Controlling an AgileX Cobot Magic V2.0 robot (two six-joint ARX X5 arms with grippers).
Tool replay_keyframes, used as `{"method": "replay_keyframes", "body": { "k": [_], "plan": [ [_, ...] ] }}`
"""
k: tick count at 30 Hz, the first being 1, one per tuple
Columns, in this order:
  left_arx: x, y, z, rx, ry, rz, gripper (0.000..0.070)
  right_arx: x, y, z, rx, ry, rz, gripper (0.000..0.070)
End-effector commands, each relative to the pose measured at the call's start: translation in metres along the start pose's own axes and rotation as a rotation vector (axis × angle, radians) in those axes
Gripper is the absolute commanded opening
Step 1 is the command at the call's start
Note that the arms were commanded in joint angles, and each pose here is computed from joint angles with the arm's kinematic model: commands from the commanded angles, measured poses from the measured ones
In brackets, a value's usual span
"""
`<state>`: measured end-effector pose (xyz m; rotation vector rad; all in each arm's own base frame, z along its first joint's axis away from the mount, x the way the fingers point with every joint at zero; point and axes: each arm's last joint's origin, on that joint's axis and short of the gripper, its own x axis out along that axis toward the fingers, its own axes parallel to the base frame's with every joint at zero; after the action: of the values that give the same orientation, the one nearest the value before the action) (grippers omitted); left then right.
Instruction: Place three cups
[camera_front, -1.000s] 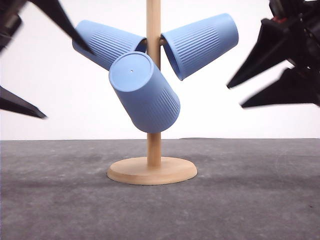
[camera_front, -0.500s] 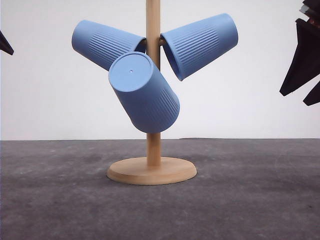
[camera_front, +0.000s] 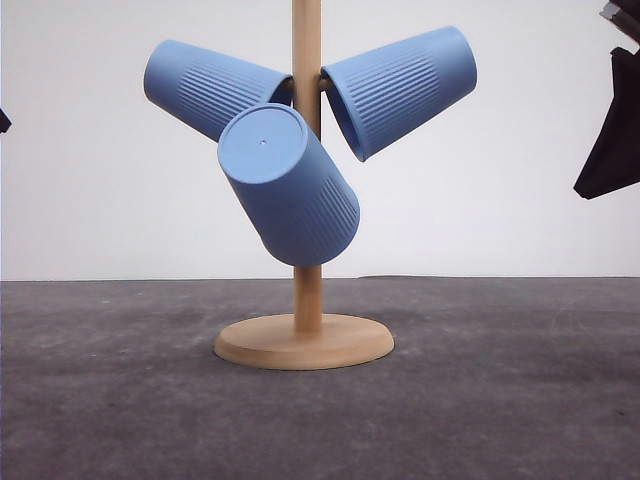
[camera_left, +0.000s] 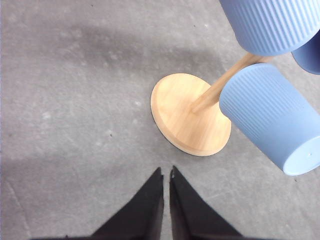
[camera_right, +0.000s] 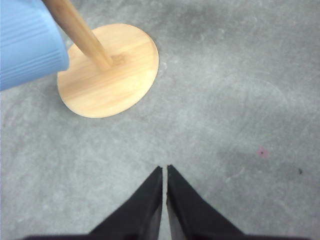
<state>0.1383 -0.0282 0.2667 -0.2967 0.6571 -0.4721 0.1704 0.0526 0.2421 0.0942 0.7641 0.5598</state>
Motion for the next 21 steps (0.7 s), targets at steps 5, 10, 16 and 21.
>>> {"method": "replay_keyframes", "body": {
  "k": [5,10,16,21],
  "plan": [
    [0.0,0.0,0.001,0.018,-0.002,0.001,0.0,-0.001,0.001,0.005,-0.016,-0.016,0.004,0.0009],
    [-0.005,-0.003,-0.002,0.086,-0.033,-0.007,0.0,-0.001,0.001,0.005,-0.016,-0.017,0.004,0.001],
    [-0.007,0.013,-0.041,0.252,-0.282,0.15,0.0,-0.001,0.001,0.005,-0.016,-0.016,0.004,0.0009],
    [-0.008,0.031,-0.08,0.238,-0.439,0.357,0.0,-0.001,0.001,0.005,-0.016,-0.016,0.004,0.0009]
  ]
}}
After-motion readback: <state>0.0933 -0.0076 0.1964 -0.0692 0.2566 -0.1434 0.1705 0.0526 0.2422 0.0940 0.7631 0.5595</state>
